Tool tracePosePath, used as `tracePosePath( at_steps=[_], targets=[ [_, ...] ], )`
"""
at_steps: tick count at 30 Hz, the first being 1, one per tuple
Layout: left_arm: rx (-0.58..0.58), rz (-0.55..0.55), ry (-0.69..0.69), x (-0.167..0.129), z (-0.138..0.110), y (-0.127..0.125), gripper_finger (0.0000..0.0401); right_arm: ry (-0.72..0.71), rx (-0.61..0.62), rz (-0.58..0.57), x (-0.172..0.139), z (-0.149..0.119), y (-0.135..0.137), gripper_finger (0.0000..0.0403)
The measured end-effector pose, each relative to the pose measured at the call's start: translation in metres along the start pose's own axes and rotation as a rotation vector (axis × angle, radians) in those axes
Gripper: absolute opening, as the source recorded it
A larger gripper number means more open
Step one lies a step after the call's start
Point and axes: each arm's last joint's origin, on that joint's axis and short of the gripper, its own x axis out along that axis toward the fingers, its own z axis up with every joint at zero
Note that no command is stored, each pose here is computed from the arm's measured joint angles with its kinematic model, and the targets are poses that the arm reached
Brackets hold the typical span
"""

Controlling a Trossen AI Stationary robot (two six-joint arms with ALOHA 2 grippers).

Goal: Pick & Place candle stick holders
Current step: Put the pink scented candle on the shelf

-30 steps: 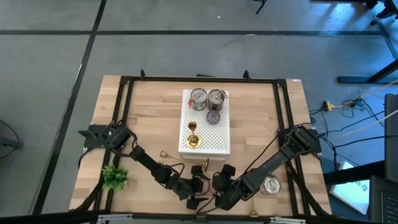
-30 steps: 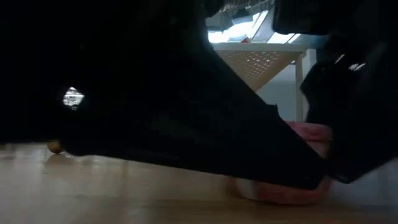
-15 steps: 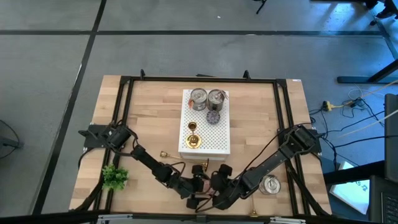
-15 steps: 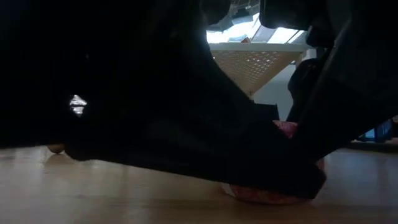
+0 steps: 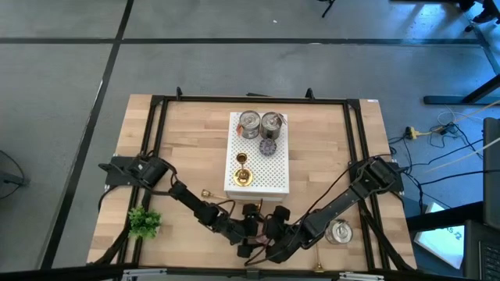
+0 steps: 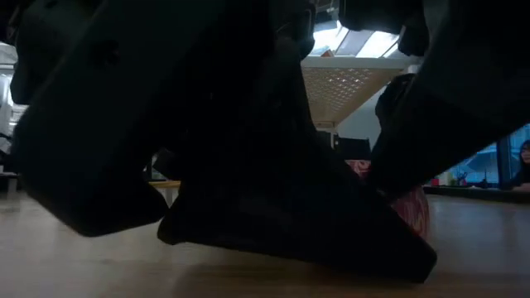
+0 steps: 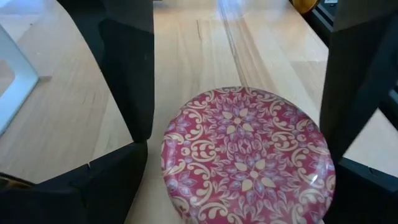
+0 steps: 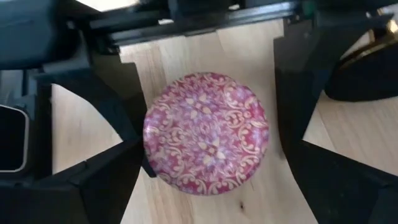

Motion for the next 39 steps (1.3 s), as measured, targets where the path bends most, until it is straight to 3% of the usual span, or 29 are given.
tracePosePath(
  at_steps=[9, 16, 20, 29, 39],
  targets=[
    [-0.013, -0.005, 0.004, 0.000, 0.000, 0.000, 0.0392, -0.017, -0.009, 0.025, 0.000, 0.001, 0.003, 0.0392],
    [-0.025, -0.020, 0.009, -0.002, -0.003, -0.007, 0.0293, 0.079, 0.026, 0.080, -0.004, -0.008, 0.008, 0.0392],
    [-0.017, -0.005, 0.021, -0.007, -0.006, -0.015, 0.0288, 0.154, 0.057, 0.106, -0.007, -0.016, 0.011, 0.0392],
    [0.079, 0.144, 0.097, -0.040, 0.003, -0.028, 0.0288, 0.156, 0.056, 0.078, -0.009, -0.020, 0.011, 0.0392],
    [0.100, 0.246, 0.099, -0.110, 0.053, -0.030, 0.0288, 0.153, 0.051, 0.072, -0.008, -0.020, 0.010, 0.0392]
  ],
)
